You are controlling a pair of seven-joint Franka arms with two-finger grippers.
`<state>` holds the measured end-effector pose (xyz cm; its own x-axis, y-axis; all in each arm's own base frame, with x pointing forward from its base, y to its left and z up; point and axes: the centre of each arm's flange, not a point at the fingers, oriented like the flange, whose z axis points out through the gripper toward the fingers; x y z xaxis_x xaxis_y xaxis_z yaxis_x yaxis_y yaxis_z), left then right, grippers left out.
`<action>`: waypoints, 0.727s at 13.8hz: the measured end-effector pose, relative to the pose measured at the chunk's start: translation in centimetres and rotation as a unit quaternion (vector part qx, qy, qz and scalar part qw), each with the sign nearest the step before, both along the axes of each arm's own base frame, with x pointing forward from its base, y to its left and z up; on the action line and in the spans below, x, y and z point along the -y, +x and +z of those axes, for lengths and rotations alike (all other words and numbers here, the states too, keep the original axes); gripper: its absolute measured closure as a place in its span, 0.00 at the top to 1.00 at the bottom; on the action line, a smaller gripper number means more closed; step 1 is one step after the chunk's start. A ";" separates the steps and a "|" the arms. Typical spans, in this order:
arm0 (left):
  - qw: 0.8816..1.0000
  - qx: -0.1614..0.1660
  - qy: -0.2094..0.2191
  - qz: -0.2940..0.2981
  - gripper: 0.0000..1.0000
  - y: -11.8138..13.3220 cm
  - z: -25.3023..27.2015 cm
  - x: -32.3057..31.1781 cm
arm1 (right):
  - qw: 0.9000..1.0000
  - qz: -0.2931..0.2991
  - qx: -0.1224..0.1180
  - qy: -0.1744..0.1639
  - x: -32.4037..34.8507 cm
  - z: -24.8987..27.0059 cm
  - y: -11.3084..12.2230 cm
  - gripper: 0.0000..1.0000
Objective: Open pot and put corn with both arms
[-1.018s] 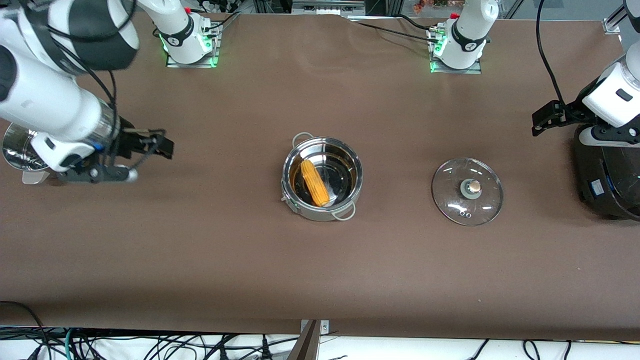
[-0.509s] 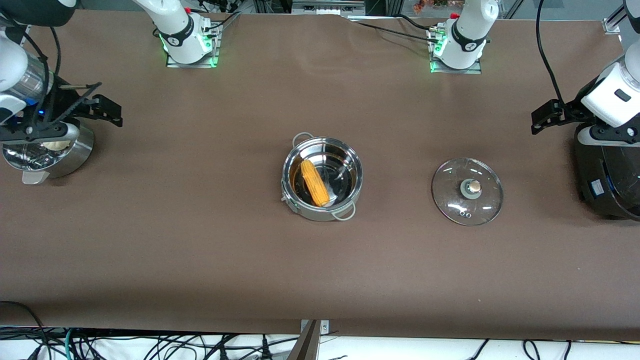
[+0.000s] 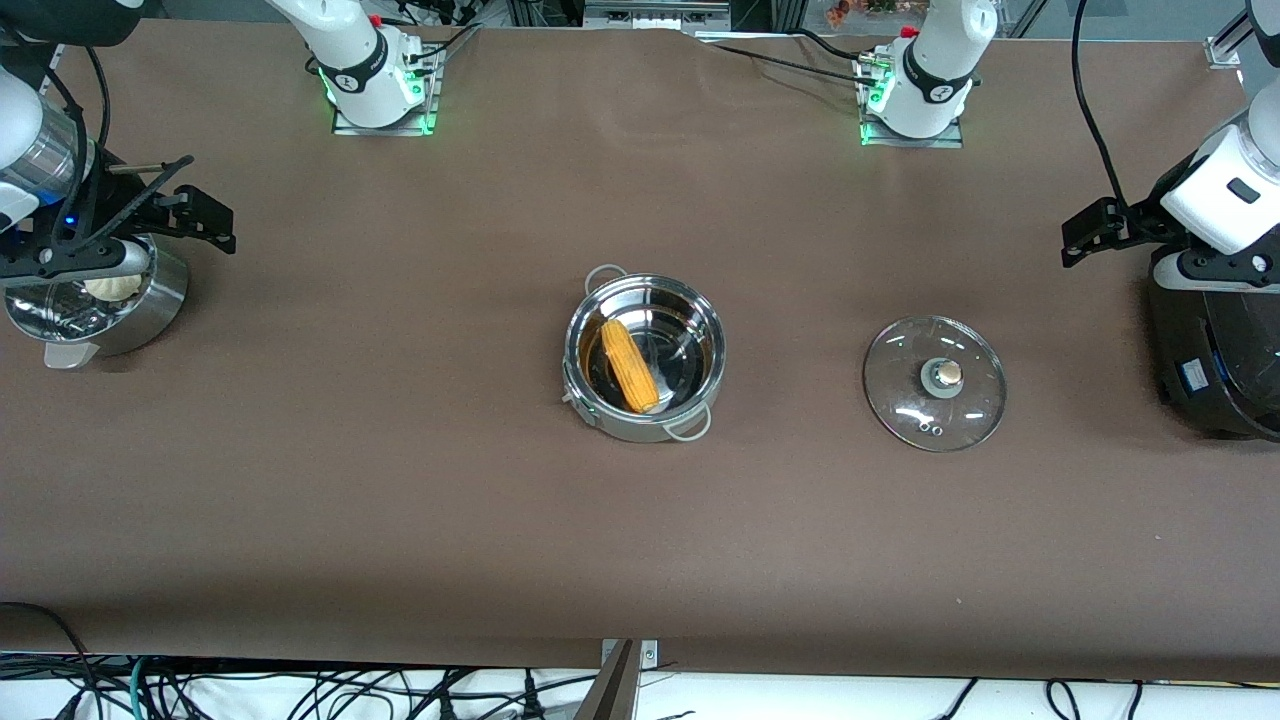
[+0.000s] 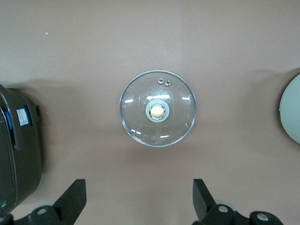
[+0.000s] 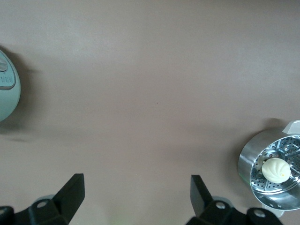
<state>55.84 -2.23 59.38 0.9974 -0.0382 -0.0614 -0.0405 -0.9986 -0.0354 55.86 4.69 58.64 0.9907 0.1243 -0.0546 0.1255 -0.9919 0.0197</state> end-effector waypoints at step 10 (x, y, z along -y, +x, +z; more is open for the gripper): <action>1.000 -0.005 0.000 0.001 1.00 -0.1 -0.1 0.1 | 1.000 0.001 -0.001 0.000 -0.1 0.0 -0.1 1.00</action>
